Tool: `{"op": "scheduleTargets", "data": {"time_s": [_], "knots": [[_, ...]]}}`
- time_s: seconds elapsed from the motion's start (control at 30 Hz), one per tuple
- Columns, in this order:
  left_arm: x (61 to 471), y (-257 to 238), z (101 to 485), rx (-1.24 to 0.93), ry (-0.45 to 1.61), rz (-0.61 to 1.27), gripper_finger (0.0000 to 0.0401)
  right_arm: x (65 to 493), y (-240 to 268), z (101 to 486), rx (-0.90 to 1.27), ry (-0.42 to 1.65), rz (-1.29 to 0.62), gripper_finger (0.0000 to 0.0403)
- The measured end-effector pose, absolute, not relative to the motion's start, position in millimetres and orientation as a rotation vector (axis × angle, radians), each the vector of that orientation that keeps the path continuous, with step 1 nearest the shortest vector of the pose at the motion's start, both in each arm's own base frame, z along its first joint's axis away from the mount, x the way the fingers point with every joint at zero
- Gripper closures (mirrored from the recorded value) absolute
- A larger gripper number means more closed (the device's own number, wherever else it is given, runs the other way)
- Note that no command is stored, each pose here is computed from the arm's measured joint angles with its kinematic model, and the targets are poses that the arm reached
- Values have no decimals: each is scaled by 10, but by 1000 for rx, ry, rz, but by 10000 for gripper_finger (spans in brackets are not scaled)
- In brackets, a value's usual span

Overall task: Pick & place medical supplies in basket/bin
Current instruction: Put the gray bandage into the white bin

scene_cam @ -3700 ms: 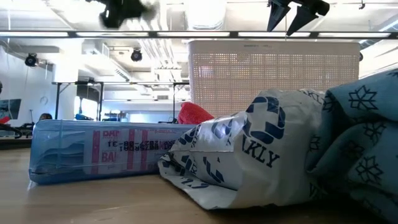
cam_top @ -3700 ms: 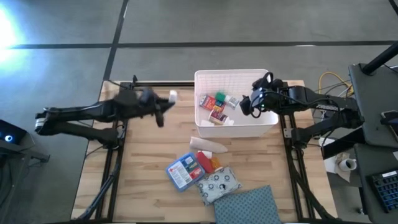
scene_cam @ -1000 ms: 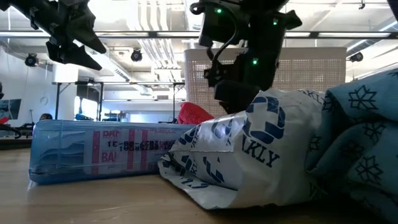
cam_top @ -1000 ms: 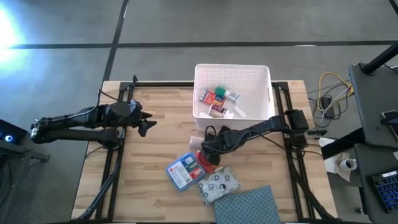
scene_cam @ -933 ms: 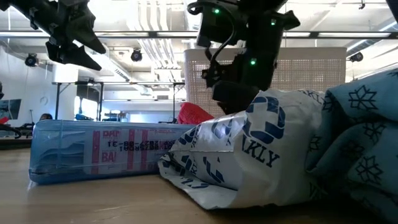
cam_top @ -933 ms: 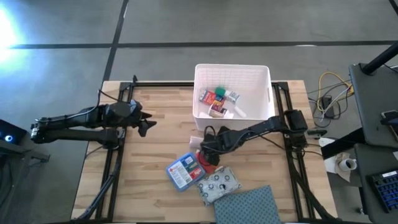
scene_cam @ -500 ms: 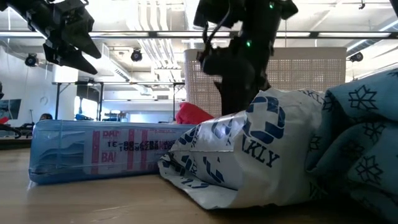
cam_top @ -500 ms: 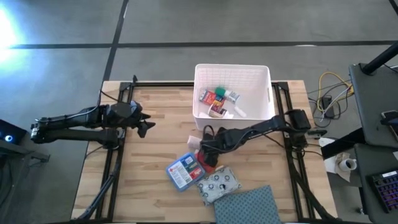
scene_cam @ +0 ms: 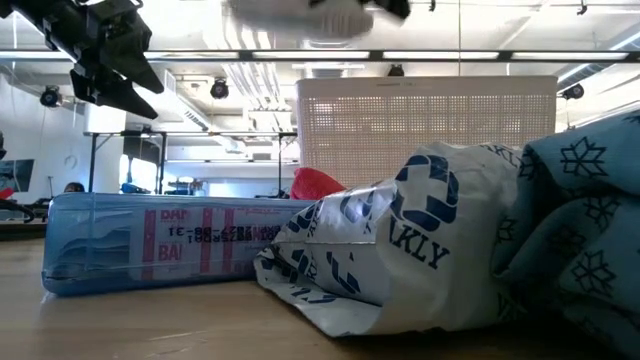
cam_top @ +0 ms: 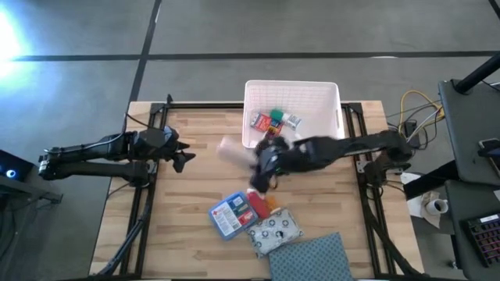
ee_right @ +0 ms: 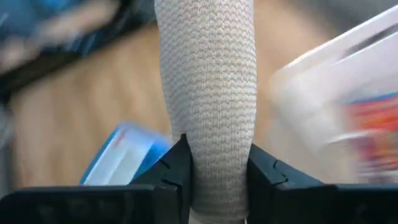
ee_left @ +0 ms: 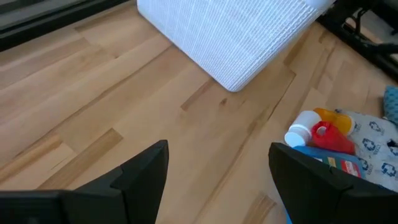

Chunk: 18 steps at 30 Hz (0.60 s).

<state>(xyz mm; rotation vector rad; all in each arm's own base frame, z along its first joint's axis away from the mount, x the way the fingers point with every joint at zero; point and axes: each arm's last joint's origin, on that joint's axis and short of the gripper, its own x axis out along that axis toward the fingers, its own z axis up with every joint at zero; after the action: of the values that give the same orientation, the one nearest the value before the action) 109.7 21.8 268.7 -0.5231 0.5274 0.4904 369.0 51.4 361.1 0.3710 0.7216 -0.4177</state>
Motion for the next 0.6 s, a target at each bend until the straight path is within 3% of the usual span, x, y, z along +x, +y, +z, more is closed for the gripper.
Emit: {"op": "scheduleTargets", "data": {"time_s": [0.1,0.2,0.43,0.6], "knots": [[1113,221,2709,-525,498,484,145,3479,369,3972,324,582,-633,309],[1137,224,2740,-529,460,473,145,3281,110,4106,348,636,-740,299],[1179,214,2756,-587,444,423,145,3011,-515,3939,347,886,-998,241],[1203,208,2738,-647,454,421,145,3064,-786,3680,325,955,-997,197]]}}
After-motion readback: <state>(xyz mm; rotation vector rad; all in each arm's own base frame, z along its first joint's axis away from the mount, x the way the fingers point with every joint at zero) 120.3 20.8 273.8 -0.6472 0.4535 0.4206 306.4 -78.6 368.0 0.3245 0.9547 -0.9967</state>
